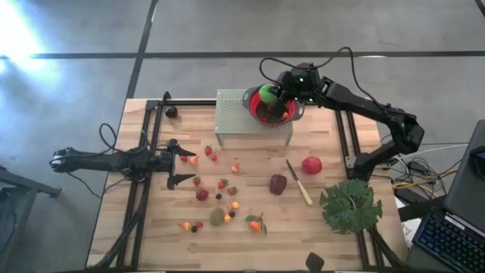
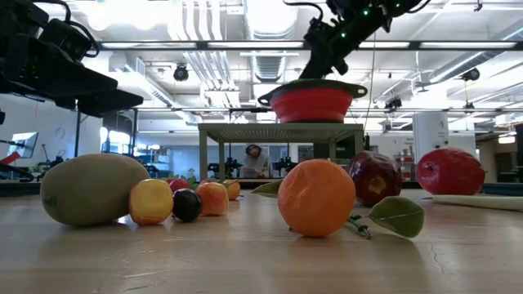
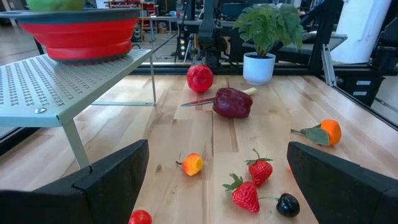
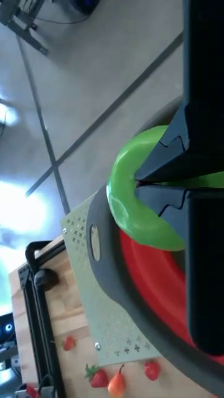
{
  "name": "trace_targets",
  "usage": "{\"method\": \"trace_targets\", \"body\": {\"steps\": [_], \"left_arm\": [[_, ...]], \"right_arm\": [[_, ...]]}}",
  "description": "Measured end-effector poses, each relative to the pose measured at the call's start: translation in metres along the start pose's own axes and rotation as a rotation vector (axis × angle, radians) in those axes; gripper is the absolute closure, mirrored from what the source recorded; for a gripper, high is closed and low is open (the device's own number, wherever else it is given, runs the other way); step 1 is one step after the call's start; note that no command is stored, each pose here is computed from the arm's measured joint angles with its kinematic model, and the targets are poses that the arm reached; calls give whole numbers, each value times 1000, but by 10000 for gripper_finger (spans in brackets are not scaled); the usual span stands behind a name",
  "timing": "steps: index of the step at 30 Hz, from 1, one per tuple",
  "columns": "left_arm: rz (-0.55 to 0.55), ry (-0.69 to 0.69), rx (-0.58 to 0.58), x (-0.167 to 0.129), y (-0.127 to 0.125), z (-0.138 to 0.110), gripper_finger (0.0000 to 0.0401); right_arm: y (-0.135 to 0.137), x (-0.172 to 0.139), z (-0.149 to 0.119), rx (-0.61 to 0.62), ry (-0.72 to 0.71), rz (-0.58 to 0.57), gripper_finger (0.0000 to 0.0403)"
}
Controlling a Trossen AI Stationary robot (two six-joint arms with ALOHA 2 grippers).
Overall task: Pick & Place Fruit
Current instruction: Put the green apple into the black strainer bowl on the shelf
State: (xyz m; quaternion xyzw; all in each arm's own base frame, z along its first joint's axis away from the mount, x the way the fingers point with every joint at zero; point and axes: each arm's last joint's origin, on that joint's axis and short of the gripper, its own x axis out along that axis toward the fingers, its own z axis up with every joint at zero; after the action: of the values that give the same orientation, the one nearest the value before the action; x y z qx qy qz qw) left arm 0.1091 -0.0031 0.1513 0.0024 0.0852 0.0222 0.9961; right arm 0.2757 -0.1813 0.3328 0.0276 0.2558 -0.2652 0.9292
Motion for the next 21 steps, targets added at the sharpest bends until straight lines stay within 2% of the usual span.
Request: {"method": "trace_targets", "body": {"steps": [10,18,21], "left_arm": [[0,0,0,0,0,0,13],[0,0,0,0,0,0,13],[0,0,0,0,0,0,13]], "right_arm": [[-8,2,-1,5,8,-20,390],[-8,-2,-1,4,7,-26,346],[-9,-2,-1,1,11,-71,324]]}}
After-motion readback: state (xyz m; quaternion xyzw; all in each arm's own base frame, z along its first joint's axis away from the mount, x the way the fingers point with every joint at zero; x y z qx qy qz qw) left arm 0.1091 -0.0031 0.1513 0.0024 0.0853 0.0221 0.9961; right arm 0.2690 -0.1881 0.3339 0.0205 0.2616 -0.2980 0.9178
